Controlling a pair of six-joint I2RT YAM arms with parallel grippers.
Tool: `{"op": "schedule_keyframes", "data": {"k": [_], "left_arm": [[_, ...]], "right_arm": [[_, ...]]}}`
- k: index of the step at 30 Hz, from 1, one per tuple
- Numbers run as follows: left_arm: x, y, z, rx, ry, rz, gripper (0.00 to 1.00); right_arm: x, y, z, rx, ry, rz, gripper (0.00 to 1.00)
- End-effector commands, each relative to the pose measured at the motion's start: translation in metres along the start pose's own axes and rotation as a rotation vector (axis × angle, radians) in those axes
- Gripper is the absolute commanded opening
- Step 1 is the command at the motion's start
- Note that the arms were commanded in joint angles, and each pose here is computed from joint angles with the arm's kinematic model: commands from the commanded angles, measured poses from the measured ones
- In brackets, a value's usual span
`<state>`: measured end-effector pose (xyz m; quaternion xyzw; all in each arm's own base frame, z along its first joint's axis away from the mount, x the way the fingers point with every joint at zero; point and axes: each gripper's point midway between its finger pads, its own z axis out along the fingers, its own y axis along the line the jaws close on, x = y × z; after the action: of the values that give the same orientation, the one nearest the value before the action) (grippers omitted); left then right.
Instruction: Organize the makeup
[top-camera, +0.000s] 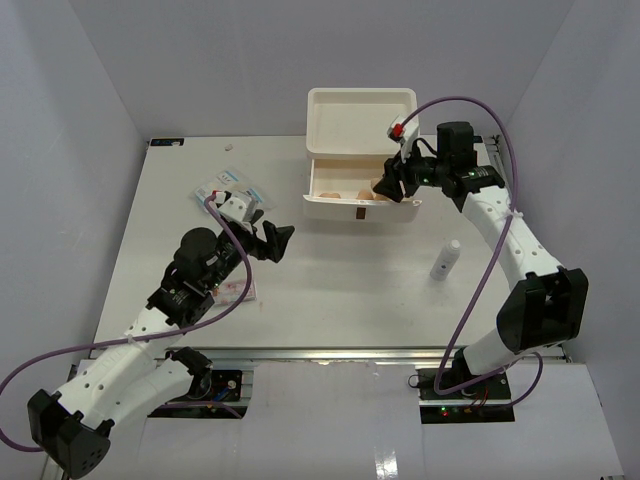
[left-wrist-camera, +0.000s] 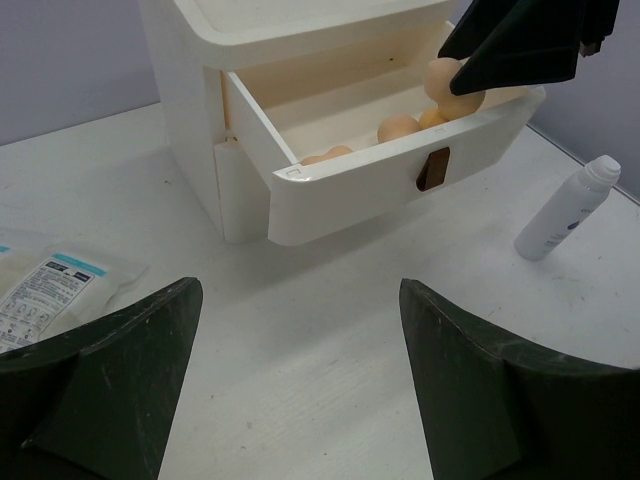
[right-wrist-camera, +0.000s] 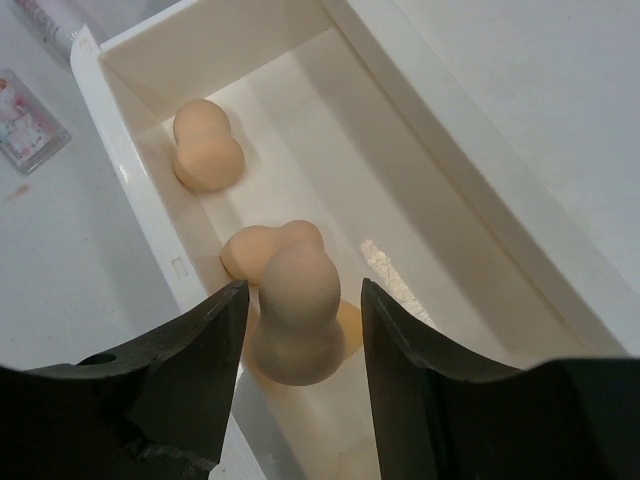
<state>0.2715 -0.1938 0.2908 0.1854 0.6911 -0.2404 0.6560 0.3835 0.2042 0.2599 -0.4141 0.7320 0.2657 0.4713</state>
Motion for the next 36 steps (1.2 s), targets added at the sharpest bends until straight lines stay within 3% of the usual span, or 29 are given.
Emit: {"op": "schedule_keyframes", "data": {"k": [1, 6, 10, 19, 22, 28, 36], "left_arm": [[0.000, -0.002, 0.001, 0.018, -0.004, 0.012, 0.91], [0.001, -0.002, 0.002, 0.021, -0.005, 0.004, 0.91], [-0.006, -0.004, 0.008, 0.018, -0.011, -0.039, 0.91], [-0.058, -0.027, 0.057, 0.074, 0.041, -0.259, 0.86], [-0.066, -0.027, 0.087, 0.051, 0.094, -0.316, 0.77], [-0.050, -0.011, 0.147, -0.055, 0.205, -0.382, 0.62], [-0.042, 0.029, 0.201, -0.243, 0.228, -0.317, 0.60]], "right_arm": [[-0.034, -0.009, -0.011, 0.054, -0.060, -0.090, 0.59], [-0.055, 0.004, -0.029, 0.044, -0.113, -0.140, 0.62], [-0.067, 0.032, -0.048, -0.049, -0.153, -0.274, 0.61], [0.000, 0.130, -0.079, -0.394, -0.219, -0.628, 0.56], [0.036, 0.141, -0.077, -0.419, -0.156, -0.644, 0.51], [0.066, 0.141, -0.074, -0.384, -0.101, -0.658, 0.39], [0.080, 0.140, -0.067, -0.348, -0.093, -0.625, 0.35]]}}
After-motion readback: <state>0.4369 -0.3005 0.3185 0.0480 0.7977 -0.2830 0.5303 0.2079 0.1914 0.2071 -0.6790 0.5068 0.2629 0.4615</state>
